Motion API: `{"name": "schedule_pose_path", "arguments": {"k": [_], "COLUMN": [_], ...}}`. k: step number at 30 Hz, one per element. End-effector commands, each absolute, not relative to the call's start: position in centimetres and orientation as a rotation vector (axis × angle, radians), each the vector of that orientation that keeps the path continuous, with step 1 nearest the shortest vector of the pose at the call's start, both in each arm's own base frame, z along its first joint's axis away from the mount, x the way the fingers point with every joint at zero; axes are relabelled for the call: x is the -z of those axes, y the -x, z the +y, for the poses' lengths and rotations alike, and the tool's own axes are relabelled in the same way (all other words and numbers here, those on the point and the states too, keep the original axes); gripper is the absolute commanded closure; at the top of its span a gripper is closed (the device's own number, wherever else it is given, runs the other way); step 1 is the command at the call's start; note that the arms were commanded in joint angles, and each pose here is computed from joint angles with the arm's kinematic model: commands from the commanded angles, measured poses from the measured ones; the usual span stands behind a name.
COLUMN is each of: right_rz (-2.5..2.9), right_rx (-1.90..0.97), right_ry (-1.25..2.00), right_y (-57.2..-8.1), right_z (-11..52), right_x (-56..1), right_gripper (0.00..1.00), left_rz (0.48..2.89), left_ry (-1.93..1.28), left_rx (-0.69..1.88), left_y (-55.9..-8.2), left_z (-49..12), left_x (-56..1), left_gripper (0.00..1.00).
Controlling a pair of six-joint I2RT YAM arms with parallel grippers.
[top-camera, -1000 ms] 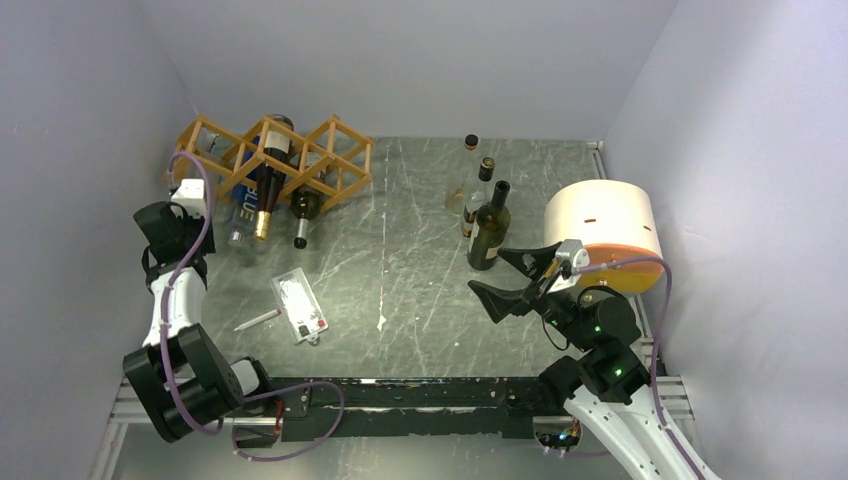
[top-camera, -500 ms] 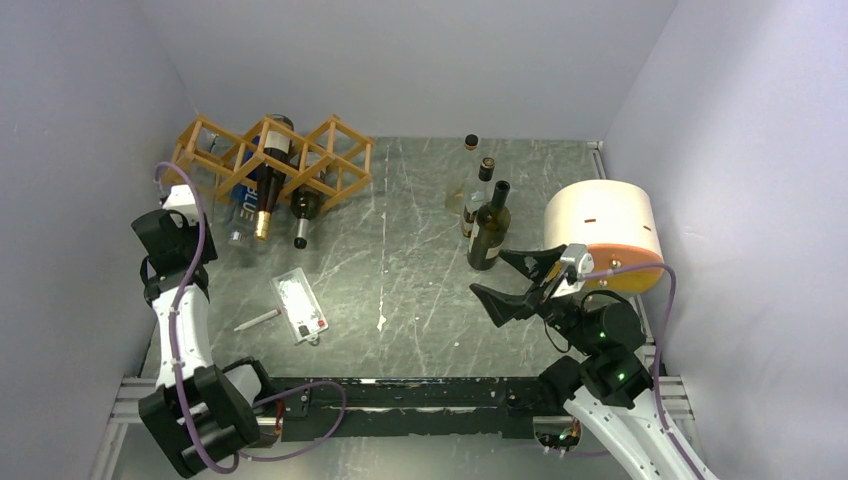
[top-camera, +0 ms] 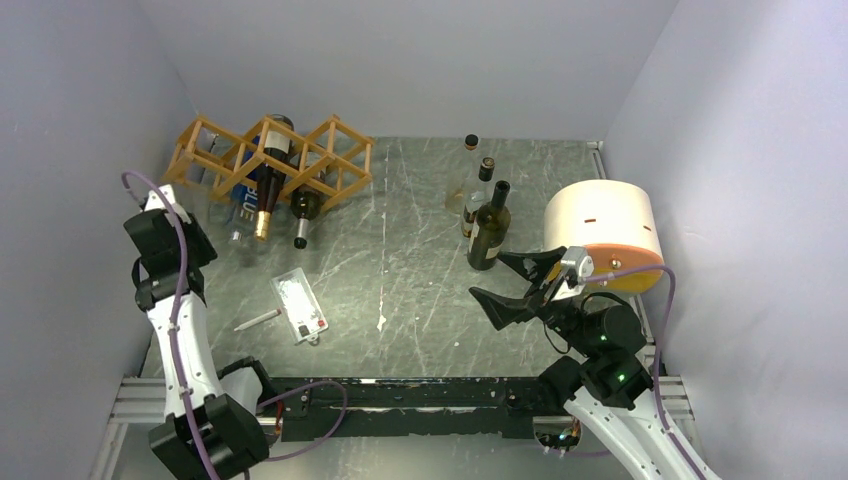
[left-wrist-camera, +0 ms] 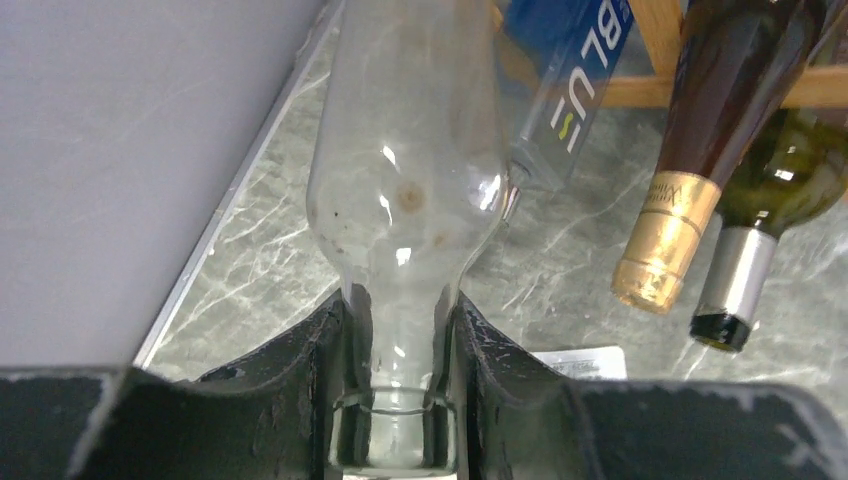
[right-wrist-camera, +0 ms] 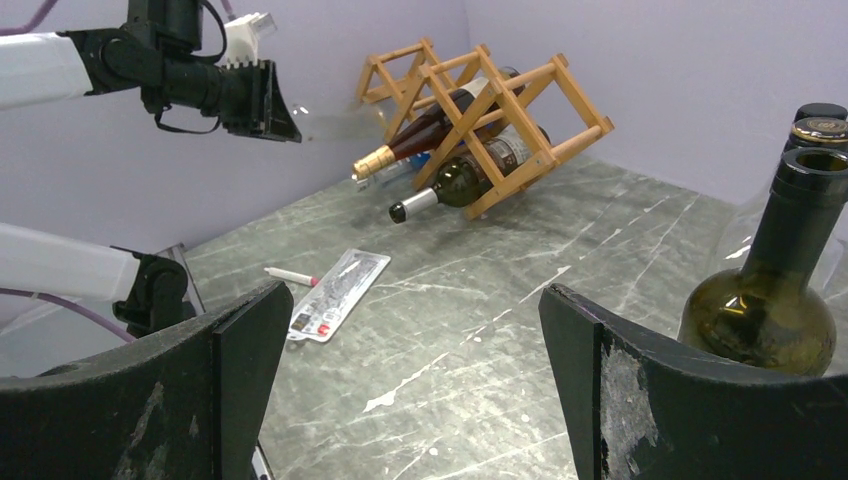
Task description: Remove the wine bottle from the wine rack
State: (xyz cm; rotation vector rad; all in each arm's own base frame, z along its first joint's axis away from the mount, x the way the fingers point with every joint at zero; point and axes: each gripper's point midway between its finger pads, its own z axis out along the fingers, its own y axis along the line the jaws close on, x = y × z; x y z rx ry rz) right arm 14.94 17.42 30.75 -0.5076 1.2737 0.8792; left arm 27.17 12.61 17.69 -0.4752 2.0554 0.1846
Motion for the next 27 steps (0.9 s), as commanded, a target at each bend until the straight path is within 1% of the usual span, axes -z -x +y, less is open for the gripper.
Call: {"name": "schedule_pose_path", "arguments": {"k": [1, 10, 13, 18, 23, 27], "right_rz": [1.251, 1.274, 1.283, 1.303, 1.329, 1.367], "right_rx": [-0.89, -0.896, -0.896, -0.888, -0.883, -0.875], "right_ry": [0.505, 0.514, 0.518, 0.517, 0.525, 0.475], "right_y": [-14.7, -14.8, -14.9, -15.3, -15.5, -16.3], "right_z": [17.5, 17.8, 17.9, 18.0, 18.2, 18.1], "right_x": [-31.1, -30.7, -30.5, -30.3, -30.1, -30.0], "right_gripper": [0.0, 0.0, 0.0, 0.0, 0.0, 0.0], "left_rz": [1.933, 1.939, 1.963, 1.915, 1.83, 1.805], "left_ry": [0.655, 0.908, 0.957, 1.121, 1.206, 1.191], "left_rx": [-0.165, -0.008, -0.025, -0.109, -0.06, -0.015], "left_y": [-26.7, -25.1, -24.4, -22.3, -22.1, -22.3], "left_z": [13.0, 11.0, 11.0, 11.9, 11.5, 11.0], "left_x": [-21.9, -20.0, -20.0, -21.8, -24.8, -26.9], "left_gripper": [0.93, 0.93, 0.93, 0.93, 0.93, 0.93]}}
